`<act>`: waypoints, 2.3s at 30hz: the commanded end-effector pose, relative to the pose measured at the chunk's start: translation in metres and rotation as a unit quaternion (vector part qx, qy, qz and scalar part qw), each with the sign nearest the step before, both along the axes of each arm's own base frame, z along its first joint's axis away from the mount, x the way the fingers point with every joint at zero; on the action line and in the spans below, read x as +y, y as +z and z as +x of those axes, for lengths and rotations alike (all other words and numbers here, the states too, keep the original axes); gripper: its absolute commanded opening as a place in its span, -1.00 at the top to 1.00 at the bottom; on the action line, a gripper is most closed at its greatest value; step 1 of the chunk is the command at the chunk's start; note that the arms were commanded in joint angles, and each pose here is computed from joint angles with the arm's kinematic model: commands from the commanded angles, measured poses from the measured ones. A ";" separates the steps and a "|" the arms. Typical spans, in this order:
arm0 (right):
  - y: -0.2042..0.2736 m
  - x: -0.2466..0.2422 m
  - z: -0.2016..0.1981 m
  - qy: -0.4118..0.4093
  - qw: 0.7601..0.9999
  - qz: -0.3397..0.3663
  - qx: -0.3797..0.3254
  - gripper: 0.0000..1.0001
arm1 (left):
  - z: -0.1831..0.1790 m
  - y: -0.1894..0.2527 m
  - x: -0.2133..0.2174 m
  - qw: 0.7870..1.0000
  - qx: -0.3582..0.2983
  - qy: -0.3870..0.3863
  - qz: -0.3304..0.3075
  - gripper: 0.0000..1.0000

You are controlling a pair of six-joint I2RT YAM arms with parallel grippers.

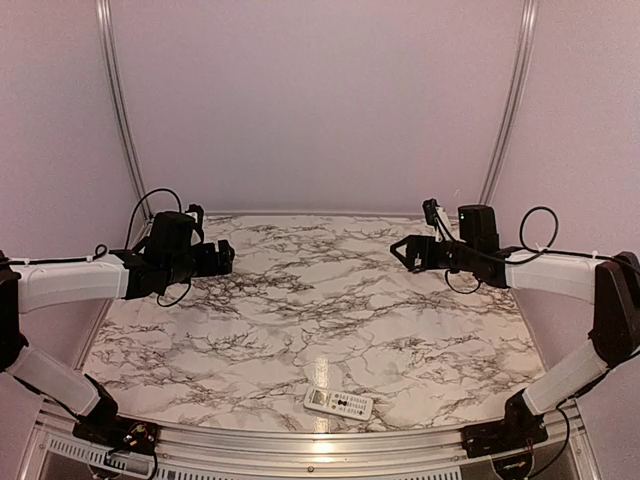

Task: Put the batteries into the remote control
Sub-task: Move the right arm with the battery to the center of the board.

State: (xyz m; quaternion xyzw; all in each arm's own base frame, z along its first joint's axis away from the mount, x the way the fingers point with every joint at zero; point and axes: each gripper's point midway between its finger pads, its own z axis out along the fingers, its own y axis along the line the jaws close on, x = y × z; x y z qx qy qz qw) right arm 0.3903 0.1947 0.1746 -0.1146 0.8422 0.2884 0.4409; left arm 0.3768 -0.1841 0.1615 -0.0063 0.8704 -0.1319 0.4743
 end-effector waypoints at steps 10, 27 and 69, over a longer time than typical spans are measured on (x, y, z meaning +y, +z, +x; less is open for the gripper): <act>0.001 -0.032 0.028 -0.125 0.989 -0.054 0.056 -0.97 | 0.002 0.009 0.009 0.999 -0.021 0.027 0.006 -0.98; -0.065 -0.092 0.076 -0.339 0.914 -0.071 0.209 -0.97 | -0.005 0.011 0.015 0.998 -0.031 0.046 -0.026 -0.98; -0.153 -0.100 0.107 -0.442 0.836 -0.098 0.311 -0.24 | -0.010 0.003 0.031 0.997 -0.032 0.073 -0.007 -0.98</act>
